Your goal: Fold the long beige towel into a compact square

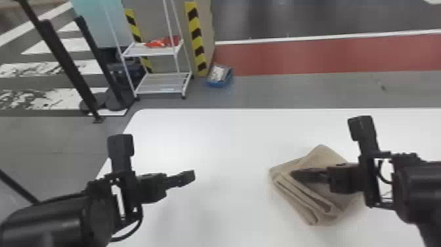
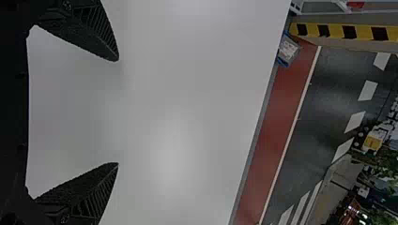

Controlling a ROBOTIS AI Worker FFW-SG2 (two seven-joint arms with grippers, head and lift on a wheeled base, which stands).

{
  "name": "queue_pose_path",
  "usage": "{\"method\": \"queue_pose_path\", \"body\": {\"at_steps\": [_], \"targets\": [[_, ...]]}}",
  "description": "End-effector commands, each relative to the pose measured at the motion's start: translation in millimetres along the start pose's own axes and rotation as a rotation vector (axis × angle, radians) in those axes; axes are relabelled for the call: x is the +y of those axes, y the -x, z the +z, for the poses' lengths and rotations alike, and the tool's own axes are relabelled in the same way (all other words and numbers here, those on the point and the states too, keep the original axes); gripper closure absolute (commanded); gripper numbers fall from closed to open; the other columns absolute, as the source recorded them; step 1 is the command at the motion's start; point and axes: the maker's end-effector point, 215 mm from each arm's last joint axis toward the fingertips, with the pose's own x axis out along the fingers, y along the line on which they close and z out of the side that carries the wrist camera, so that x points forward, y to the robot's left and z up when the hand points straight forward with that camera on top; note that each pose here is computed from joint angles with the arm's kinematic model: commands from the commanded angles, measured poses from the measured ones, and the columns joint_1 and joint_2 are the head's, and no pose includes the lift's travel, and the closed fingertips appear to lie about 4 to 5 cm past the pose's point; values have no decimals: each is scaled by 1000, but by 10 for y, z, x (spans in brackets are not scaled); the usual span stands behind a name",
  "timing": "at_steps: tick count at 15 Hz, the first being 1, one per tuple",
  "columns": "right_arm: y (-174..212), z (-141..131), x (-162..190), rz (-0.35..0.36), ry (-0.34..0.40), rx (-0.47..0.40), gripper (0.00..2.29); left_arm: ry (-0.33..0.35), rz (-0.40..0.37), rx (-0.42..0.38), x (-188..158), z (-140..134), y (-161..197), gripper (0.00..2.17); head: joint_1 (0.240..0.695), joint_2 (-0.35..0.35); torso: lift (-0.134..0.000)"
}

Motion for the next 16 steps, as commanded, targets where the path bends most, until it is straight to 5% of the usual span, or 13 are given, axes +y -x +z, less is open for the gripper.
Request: {"method": "queue_pose_path", "body": {"at_steps": [1, 10, 16], "targets": [[-58, -82, 301, 47, 31, 22, 2047, 6, -3, -2, -16, -5, 3, 87, 695, 205, -124], [139, -397, 721, 164, 0, 85, 2047, 8, -8, -1, -26, -10, -1, 87, 695, 281, -124], [451, -479, 723, 164, -34, 93, 2047, 8, -10, -1, -39, -9, -19, 87, 695, 283, -124]]}}
